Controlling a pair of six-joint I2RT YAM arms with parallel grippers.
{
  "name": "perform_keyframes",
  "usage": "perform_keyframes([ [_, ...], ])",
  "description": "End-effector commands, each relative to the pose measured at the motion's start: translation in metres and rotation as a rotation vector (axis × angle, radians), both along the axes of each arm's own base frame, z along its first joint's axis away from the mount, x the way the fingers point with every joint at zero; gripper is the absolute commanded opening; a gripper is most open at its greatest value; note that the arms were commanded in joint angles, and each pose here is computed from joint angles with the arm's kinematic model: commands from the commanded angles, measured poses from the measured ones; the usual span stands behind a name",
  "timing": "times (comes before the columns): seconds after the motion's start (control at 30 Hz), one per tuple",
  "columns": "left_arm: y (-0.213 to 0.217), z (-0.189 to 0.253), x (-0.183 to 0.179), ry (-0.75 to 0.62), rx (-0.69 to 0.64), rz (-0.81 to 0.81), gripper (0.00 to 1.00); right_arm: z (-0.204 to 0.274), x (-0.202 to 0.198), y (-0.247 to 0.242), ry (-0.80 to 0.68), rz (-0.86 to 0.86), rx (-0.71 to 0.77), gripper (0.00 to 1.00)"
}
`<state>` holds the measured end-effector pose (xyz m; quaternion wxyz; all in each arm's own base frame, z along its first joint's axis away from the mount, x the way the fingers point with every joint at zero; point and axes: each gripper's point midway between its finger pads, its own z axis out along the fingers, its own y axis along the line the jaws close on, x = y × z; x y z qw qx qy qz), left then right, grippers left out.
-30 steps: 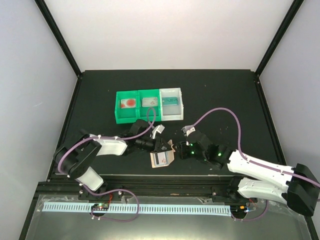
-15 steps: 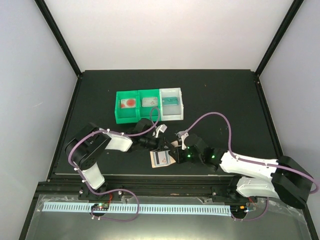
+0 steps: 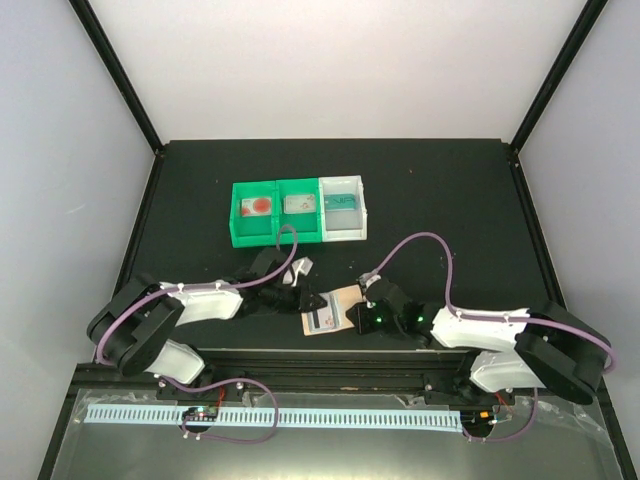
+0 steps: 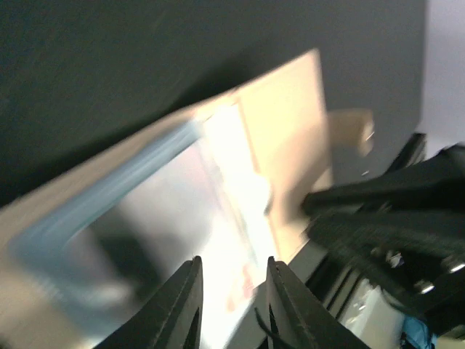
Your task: Take the credit cards out of the card holder
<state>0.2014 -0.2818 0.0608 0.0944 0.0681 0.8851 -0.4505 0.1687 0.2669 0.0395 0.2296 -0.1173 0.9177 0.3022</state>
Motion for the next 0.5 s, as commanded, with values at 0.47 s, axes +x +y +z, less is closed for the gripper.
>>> perform_keyframes([
  [0.47, 0.033, -0.039, -0.02, 0.02, 0.122, 0.043, 0.19, -0.013, 0.005, -0.017, 0.028, -0.107, -0.059, 0.15],
])
